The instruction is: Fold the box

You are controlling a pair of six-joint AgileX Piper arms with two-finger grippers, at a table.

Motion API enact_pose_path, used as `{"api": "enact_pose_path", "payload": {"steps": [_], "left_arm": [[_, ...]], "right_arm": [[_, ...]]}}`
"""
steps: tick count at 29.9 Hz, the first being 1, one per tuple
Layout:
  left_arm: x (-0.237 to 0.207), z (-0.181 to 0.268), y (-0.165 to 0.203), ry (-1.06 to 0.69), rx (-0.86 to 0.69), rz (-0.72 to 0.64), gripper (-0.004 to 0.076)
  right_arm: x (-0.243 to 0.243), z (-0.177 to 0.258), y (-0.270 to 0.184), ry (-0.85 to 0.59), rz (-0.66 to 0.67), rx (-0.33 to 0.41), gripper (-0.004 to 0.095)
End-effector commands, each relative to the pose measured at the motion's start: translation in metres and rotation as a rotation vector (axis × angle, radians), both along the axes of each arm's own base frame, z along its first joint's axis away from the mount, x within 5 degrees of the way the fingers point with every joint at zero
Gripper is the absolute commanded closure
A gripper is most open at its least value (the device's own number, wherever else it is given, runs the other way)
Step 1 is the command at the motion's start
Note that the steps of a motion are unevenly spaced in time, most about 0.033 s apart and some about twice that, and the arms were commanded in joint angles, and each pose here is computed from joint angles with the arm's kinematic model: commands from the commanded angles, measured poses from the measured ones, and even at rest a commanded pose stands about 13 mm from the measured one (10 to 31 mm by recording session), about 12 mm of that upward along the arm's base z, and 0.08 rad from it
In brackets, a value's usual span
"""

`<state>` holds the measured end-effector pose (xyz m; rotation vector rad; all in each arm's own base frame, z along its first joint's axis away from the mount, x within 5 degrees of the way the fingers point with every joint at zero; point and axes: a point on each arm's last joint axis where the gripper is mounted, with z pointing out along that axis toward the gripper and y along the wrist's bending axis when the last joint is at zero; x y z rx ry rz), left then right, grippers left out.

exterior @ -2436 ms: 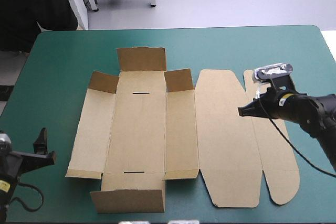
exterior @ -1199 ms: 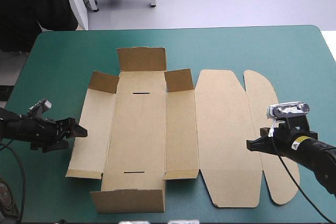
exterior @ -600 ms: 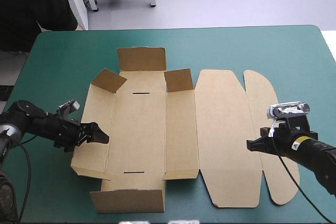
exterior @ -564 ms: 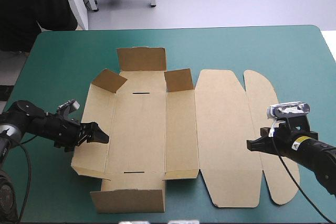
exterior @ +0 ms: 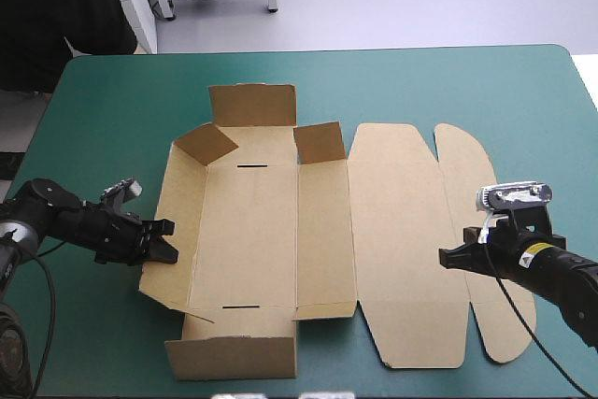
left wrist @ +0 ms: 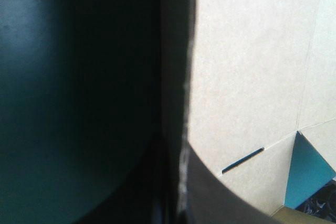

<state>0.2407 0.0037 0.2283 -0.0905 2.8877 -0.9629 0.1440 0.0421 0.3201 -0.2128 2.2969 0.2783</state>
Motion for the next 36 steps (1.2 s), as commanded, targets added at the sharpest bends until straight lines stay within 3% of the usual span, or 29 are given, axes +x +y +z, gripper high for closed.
{"api": "enact_pose_path", "payload": {"steps": [1,7,12,15,22,28,32,36], "left_arm": [[-0.001,0.022,-0.007,-0.026,-0.075,-0.043,0.0734],[0.023,0.063,0.0,-0.162,0.003,-0.036,0.0734],[0.044,0.101,-0.002,-0.241,0.327,-0.13,0.0734],[0.059,0.117,-0.018,-0.313,0.488,-0.247,0.0734],[0.085,0.136,-0.088,-0.496,0.663,-0.565,0.0734],[0.097,0.134,-0.128,-0.59,0.987,-0.785,0.0734],[0.098,0.126,-0.151,-0.627,1.12,-0.977,0.0734],[0.099,0.128,-0.174,-0.757,1.181,-1.027,0.0734]], "right_arm": [[0.002,0.014,-0.001,-0.09,-0.015,0.027,0.0913],[0.003,0.014,-0.001,-0.097,-0.018,0.03,0.0913],[0.003,0.014,-0.001,-0.097,-0.019,0.032,0.0913],[0.003,0.014,-0.001,-0.097,-0.019,0.032,0.0913],[0.001,0.013,-0.001,-0.074,-0.016,0.027,0.0913],[0.001,0.012,-0.001,-0.067,-0.015,0.025,0.0913],[0.001,0.012,-0.001,-0.065,-0.017,0.03,0.0913],[0.001,0.012,0.0,-0.065,-0.017,0.032,0.0913]]}}
